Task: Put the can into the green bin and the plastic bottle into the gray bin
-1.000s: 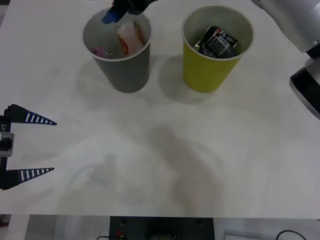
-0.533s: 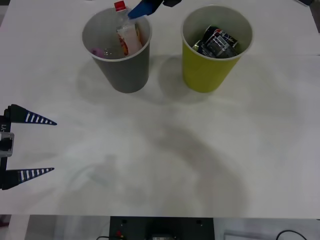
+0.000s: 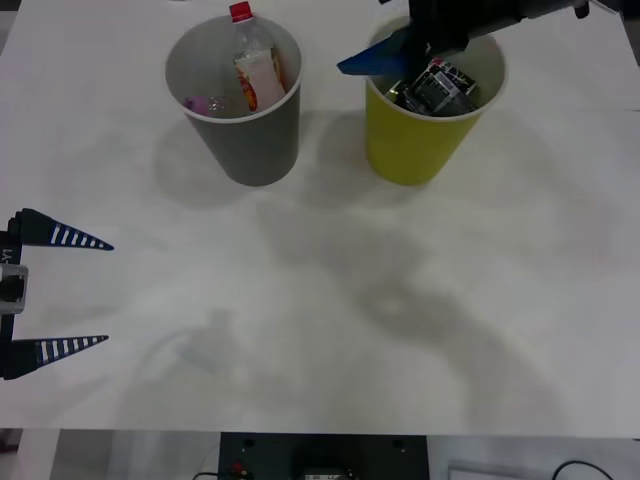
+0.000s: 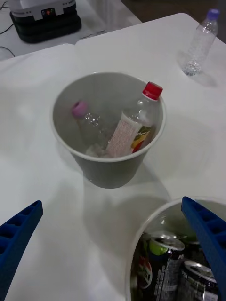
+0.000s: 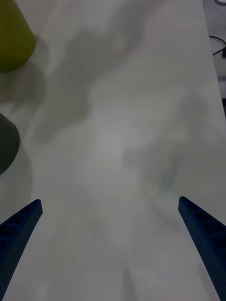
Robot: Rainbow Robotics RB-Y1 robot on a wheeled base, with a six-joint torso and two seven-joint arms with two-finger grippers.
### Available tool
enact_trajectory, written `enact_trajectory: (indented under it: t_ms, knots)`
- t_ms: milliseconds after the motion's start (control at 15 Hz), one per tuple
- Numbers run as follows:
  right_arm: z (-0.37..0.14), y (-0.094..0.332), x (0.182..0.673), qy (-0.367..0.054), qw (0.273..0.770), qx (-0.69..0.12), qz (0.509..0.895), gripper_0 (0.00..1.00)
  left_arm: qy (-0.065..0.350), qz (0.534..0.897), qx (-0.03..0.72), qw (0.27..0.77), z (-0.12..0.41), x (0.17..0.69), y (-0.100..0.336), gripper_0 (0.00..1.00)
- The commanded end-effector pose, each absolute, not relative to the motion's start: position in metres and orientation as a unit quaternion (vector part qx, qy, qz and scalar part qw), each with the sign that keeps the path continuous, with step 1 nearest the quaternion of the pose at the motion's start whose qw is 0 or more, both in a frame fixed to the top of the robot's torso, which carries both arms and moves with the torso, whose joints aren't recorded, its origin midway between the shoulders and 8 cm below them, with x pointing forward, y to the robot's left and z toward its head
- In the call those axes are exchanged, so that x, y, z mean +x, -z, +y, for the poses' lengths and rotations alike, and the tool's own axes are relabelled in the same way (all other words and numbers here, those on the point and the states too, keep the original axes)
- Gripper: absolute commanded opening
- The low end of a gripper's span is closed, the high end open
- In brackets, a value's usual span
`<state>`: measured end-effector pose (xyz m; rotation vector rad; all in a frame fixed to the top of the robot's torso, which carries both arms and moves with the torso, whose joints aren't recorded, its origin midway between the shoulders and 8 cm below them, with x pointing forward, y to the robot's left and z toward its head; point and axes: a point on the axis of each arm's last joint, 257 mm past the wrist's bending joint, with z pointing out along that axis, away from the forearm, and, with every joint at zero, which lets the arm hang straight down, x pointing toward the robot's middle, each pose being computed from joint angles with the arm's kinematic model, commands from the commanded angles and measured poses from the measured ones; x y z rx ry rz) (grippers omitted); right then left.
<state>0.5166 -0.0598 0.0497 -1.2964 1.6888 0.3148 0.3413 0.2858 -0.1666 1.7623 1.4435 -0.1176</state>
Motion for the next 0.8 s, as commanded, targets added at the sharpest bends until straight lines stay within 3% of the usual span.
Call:
enact_trajectory:
  t_ms: [67, 800]
  knots:
    - [-0.087, -0.037, 0.494, -0.136, 0.471, -0.534, 0.689, 1.0, 0.047, 0.575, 0.702, 0.417, 0.286, 0.341, 0.167, 1.0]
    - [-0.2, 0.026, 0.429, -0.13, 0.448, -0.607, 0.643, 1.0, 0.047, 0.575, 0.702, 0.417, 0.286, 0.341, 0.167, 1.0]
